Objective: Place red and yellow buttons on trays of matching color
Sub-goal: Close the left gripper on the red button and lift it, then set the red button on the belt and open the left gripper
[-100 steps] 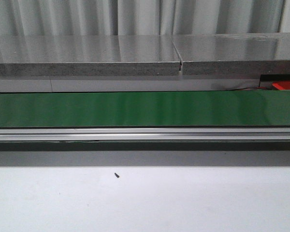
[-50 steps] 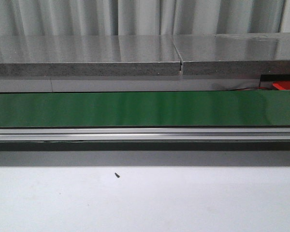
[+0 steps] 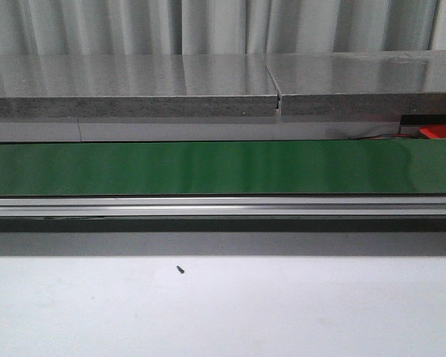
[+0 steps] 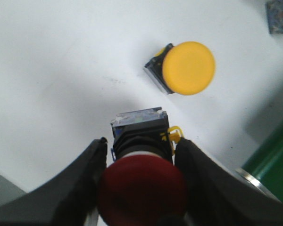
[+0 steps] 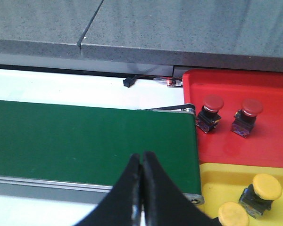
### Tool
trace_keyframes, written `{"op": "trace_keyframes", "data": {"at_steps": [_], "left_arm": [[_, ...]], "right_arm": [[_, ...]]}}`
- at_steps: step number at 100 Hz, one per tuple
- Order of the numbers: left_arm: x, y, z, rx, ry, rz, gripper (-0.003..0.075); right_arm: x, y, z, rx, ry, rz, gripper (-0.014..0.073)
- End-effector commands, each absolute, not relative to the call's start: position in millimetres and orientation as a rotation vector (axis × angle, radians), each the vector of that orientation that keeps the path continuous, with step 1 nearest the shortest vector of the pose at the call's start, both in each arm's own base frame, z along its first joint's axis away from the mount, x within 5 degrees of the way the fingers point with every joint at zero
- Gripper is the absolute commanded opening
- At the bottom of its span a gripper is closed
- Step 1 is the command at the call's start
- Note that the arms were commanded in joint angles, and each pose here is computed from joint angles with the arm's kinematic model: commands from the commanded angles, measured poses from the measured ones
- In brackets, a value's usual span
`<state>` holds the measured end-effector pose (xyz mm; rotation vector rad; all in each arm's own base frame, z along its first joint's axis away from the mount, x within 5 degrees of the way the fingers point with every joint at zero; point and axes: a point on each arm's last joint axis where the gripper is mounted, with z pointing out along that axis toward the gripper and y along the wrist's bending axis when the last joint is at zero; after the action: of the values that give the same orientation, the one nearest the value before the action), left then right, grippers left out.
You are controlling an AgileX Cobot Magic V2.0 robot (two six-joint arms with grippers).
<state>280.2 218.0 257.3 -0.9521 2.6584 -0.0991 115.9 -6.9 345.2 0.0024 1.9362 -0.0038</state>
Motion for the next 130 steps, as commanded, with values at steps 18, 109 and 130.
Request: {"op": "trace_keyframes", "data": {"at_steps": [18,109,130], "left_arm": [[304,162,311,-0.660,2.641,-0.093,0.0176],[382,91,297,-0.248,2.891,-0.112,0.0316],[383,91,299,-0.248,2.882,-0.109,0.0498]], "right_arm": [[117,-8,358,0.014,1.851,-0.019,-0.0059],[117,-8,358,0.014,1.851,-0.019,-0.0059],[117,-8,358,0.014,1.851,-0.019,-0.0059]]}}
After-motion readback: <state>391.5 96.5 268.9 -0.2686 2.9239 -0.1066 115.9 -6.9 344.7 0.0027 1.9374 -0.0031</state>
